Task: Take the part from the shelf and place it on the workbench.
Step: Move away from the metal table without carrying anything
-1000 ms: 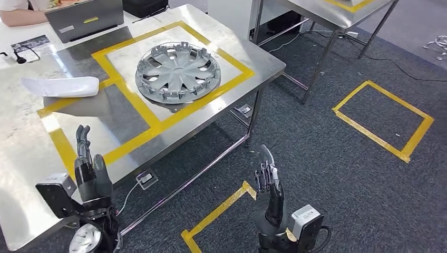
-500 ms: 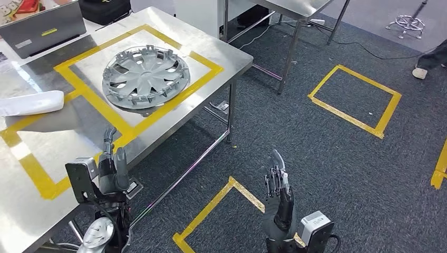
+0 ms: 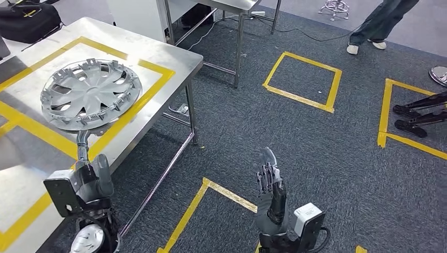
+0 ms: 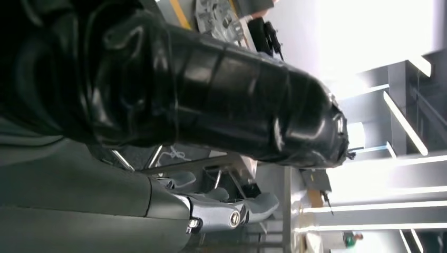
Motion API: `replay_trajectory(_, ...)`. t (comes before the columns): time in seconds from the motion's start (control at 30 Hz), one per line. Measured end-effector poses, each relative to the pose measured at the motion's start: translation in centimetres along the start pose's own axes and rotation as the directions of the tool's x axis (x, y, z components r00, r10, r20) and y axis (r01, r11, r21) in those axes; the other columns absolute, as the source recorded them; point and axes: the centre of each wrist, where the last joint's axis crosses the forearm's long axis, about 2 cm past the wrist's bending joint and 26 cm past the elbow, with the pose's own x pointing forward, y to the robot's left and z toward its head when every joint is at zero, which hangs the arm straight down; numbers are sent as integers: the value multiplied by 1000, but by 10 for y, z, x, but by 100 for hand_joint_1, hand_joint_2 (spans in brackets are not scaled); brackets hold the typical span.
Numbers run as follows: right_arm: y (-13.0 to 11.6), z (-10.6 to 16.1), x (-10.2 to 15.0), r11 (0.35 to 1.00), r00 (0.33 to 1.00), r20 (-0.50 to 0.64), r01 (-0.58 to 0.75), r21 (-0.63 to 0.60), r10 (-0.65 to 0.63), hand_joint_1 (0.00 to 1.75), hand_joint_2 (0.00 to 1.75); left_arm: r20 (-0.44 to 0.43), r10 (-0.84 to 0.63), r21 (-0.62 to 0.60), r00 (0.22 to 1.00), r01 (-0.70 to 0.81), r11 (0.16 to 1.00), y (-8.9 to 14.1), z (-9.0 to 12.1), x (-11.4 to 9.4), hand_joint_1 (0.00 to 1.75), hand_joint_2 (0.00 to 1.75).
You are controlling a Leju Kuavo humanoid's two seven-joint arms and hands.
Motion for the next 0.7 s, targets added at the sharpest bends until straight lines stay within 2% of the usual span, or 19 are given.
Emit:
replay_trajectory(0.2, 0, -1, -2, 1000, 1000, 3, 28, -12, -27, 0, 0, 158, -65, -11, 985, 67, 998, -5, 0, 4, 0, 0)
replay_trajectory(0.4, -1, -4, -2, 999, 999, 9, 32, -14, -32, 0, 0, 202, -62, -7, 977, 64, 998, -9, -1, 8, 0, 0)
replay_trajectory(0.6, 1, -6, -4, 997, 998, 7, 63, -41, -63, 0, 0, 328, -126, 55, 936, 115, 992, -9, -2, 10, 0, 0)
replay_trajectory(0.7, 2, -5, -8, 994, 996, -9, 91, -54, -92, 0, 0, 362, -156, 72, 919, 139, 988, -7, 1, 8, 0, 0)
